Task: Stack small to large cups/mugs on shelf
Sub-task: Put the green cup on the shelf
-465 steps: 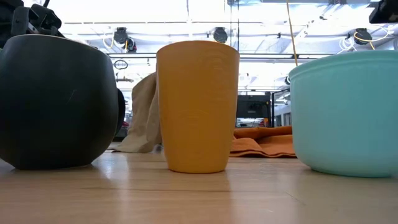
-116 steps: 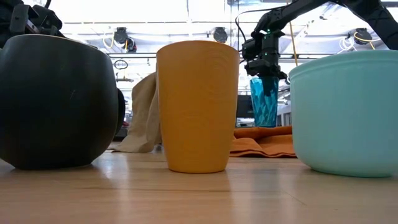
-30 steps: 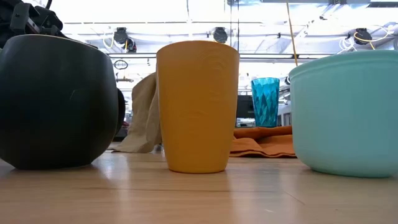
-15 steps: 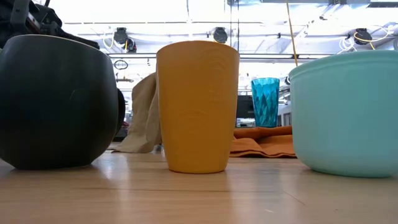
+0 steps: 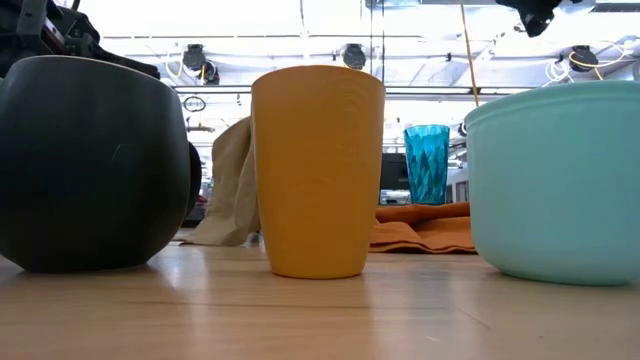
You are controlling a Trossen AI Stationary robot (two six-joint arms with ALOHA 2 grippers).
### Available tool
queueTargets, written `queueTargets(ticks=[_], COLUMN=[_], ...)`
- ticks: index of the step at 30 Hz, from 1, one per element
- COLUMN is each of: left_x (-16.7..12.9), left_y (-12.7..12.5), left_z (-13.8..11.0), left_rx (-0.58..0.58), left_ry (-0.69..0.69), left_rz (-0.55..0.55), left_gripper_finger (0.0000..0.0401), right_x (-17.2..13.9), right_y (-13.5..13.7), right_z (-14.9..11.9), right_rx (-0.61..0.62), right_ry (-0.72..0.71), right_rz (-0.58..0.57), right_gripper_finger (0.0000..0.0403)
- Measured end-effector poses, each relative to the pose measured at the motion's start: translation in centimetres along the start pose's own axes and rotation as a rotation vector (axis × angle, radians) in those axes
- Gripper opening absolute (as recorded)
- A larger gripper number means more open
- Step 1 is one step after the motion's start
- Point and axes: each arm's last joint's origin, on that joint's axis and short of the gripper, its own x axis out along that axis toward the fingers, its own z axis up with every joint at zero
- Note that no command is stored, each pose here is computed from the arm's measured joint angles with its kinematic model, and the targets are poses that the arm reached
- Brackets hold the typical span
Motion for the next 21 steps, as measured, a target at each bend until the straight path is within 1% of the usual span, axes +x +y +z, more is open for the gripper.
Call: queueTargets(ticks=[7,11,14,18,21], left_x=[0.0,0.0,0.0,0.0,0.0], left_y=[0.0,0.0,0.0,0.0,0.0], left_z=[0.0,0.0,0.0,0.0,0.1], left_rx=[0.001,0.001,0.001,0.002,0.001], left_ry=[0.002,0.002,0.001,0.001,-0.006], left_rz=[0.0,0.0,0.0,-0.001,-0.002], left_gripper_finger=[0.0047,0.0047,0.0047,0.0047,0.0047], right_x=[1.3,2.5,3.1,3.5,3.5], right_y=[1.2,2.0,2.5,2.7,3.0], right_z=[-0.8,-2.3,-3.4,-4.3,-4.2], right_rx=[-0.065,-0.11,-0.11,-0.115,-0.122], right_ry=[-0.095,-0.159,-0.187,-0.206,-0.211], right_rz=[0.136,0.218,0.268,0.254,0.272], right_gripper_finger=[0.0141,0.0141,0.0141,0.0141,0.0141])
